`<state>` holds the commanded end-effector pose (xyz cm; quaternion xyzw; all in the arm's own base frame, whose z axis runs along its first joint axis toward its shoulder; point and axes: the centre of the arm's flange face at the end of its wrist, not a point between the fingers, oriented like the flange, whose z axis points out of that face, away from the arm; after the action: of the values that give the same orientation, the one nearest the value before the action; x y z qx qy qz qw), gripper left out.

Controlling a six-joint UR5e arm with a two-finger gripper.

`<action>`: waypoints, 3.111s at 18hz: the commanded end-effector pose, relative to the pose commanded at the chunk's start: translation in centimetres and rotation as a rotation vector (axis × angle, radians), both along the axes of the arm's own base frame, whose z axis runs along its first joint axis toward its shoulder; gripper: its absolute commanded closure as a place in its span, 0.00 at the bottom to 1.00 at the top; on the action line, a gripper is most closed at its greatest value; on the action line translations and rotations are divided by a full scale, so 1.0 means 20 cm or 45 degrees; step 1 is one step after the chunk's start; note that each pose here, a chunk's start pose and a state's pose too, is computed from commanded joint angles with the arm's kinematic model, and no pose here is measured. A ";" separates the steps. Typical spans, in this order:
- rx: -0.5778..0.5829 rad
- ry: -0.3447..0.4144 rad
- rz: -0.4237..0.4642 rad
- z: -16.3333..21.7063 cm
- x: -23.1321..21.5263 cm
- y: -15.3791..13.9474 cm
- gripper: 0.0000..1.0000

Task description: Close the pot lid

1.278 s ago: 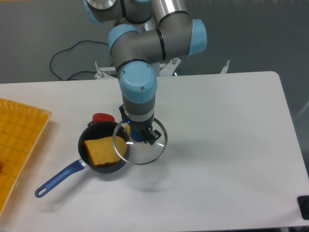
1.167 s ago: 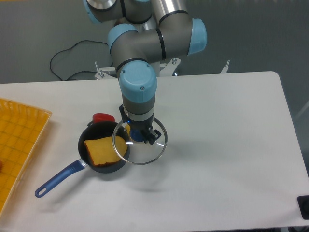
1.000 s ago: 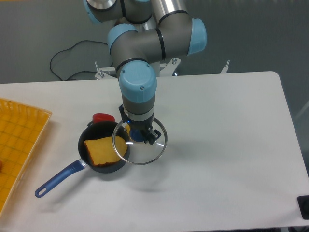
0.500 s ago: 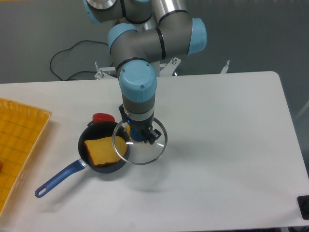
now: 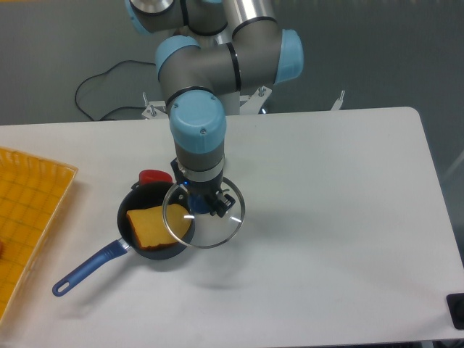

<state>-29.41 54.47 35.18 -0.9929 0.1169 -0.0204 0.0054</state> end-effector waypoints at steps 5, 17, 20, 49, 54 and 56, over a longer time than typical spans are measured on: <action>0.001 0.015 -0.008 0.02 0.13 0.02 0.63; -0.046 0.071 0.028 -0.12 0.47 0.11 0.63; -0.045 0.072 0.022 -0.15 0.49 0.12 0.63; -0.057 0.059 0.060 -0.23 0.49 0.17 0.60; -0.065 0.056 0.086 -0.25 0.50 0.18 0.61; -0.066 0.055 0.086 -0.26 0.50 0.18 0.61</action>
<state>-19.44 58.09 30.07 -0.9963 0.0829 -0.0018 -0.0223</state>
